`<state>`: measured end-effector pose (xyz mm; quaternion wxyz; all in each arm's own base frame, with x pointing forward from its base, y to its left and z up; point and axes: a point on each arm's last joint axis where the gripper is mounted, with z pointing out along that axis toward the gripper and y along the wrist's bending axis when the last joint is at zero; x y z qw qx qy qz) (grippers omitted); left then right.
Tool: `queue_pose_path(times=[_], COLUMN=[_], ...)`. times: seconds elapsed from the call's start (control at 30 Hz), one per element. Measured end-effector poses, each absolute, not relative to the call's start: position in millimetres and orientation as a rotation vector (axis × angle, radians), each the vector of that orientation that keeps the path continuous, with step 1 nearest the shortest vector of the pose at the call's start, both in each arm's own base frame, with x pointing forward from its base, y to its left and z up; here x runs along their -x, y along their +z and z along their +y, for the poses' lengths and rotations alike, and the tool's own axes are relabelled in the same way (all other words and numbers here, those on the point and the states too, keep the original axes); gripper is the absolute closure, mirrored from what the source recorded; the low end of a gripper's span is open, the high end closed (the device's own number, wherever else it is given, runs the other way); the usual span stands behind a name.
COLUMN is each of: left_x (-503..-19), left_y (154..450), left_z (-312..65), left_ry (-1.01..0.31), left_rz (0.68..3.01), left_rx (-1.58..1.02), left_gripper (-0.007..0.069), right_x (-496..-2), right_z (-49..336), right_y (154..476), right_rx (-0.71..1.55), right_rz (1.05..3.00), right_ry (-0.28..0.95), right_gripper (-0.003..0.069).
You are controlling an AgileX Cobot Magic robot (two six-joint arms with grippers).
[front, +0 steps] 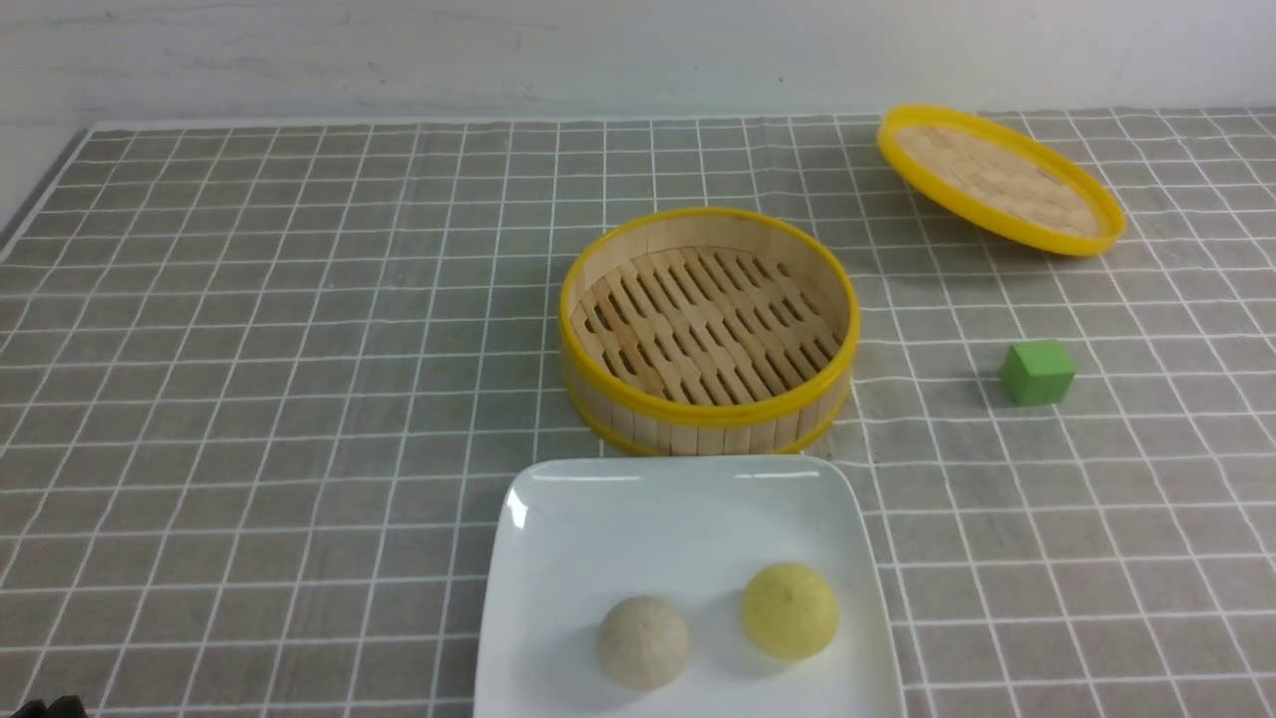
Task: Put the steamed buns into the plate on the grey tablecloth.
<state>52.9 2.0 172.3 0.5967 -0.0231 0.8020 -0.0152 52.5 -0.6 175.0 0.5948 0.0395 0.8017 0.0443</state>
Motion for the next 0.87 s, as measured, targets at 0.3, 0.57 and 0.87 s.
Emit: queue_pose_path(times=[0.3,0.57,0.87], left_x=[-52.9,-52.9,-52.9], left_y=[172.3,172.3,172.3], left_z=[2.0,2.1,2.1], left_ry=[-0.035,-0.033,-0.032], left_rz=[1.862,1.862,1.862], left_rx=[0.054,0.052,0.052], left_gripper=[0.0482,0.0480,0.0479], right_x=[-52.5,-52.5,-52.5], right_z=[-0.6,-0.6,-0.6], right_y=[175.0,175.0,175.0], right_rx=[-0.094,-0.099,-0.102], right_rz=[1.862,1.862,1.862], right_ry=[0.104,0.108,0.110], right_gripper=[0.0421,0.0421,0.0420])
